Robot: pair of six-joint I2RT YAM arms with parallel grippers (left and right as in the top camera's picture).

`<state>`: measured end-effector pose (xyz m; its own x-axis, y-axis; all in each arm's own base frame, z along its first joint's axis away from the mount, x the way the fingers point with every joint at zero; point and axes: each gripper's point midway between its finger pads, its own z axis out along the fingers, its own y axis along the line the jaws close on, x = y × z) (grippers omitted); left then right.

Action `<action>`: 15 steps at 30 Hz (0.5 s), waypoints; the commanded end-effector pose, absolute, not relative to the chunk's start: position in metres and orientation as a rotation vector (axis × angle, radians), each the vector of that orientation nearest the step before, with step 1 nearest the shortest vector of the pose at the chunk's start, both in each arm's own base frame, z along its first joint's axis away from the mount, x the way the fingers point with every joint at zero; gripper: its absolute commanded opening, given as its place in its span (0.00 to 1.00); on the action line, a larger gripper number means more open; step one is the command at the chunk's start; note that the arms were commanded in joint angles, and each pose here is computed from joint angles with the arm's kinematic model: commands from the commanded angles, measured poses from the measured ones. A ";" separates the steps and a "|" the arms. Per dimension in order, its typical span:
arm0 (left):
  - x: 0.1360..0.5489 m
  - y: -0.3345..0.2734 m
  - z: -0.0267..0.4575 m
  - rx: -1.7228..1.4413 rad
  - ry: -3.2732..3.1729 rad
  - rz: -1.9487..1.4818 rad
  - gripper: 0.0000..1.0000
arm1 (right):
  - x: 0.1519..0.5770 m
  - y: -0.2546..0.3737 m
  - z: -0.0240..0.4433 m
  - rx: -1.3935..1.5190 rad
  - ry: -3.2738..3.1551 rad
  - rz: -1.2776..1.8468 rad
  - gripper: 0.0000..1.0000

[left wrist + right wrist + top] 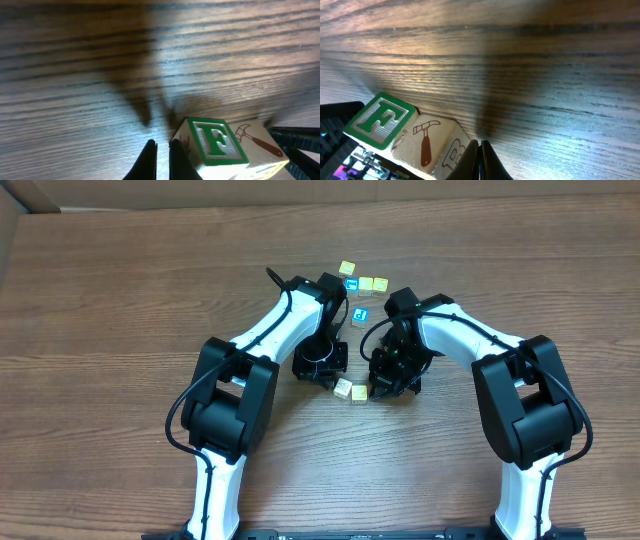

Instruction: Flip 5 blocks

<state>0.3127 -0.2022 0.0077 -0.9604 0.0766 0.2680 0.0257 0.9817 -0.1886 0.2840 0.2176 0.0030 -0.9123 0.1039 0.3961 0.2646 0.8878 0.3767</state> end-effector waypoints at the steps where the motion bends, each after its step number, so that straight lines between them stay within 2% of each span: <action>1: 0.308 -0.214 0.015 -0.058 -2.822 0.339 0.04 | 0.280 0.222 0.007 -0.291 -2.658 -0.633 0.05; 11: 0.296 -0.207 0.017 -0.044 -2.778 0.294 0.04 | 0.280 0.223 0.008 -0.324 -2.644 -0.637 0.05; 15: 0.305 -0.193 0.016 -0.048 -2.824 0.194 0.04 | 0.280 0.222 0.007 -0.324 -2.650 -0.629 0.05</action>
<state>0.2973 -0.2000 0.0125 -0.9394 0.0692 0.3359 0.0053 0.9823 -0.1875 0.2814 0.2210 0.0059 -0.8952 0.1274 0.4270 0.3050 0.8738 0.3787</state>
